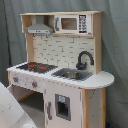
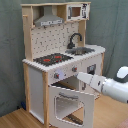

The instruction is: Play with the kitchen

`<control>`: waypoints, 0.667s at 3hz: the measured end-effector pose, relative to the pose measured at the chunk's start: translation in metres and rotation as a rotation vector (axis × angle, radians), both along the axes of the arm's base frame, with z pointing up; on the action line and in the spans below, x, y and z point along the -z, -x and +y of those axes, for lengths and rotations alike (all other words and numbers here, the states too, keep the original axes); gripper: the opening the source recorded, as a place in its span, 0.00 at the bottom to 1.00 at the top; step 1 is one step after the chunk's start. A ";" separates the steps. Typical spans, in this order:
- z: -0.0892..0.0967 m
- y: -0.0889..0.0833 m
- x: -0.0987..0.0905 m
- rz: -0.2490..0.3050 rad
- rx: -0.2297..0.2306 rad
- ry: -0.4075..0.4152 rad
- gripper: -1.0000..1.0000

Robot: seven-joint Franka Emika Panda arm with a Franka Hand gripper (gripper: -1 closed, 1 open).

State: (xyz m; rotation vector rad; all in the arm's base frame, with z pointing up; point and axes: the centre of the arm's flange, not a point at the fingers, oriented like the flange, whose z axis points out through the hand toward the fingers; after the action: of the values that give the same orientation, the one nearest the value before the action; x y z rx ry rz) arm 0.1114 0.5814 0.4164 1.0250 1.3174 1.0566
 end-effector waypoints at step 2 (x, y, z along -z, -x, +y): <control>0.024 0.005 0.027 0.006 -0.055 -0.143 1.00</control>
State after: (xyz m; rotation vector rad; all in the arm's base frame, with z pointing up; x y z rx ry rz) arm 0.1067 0.6052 0.3890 1.1036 1.2957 1.2039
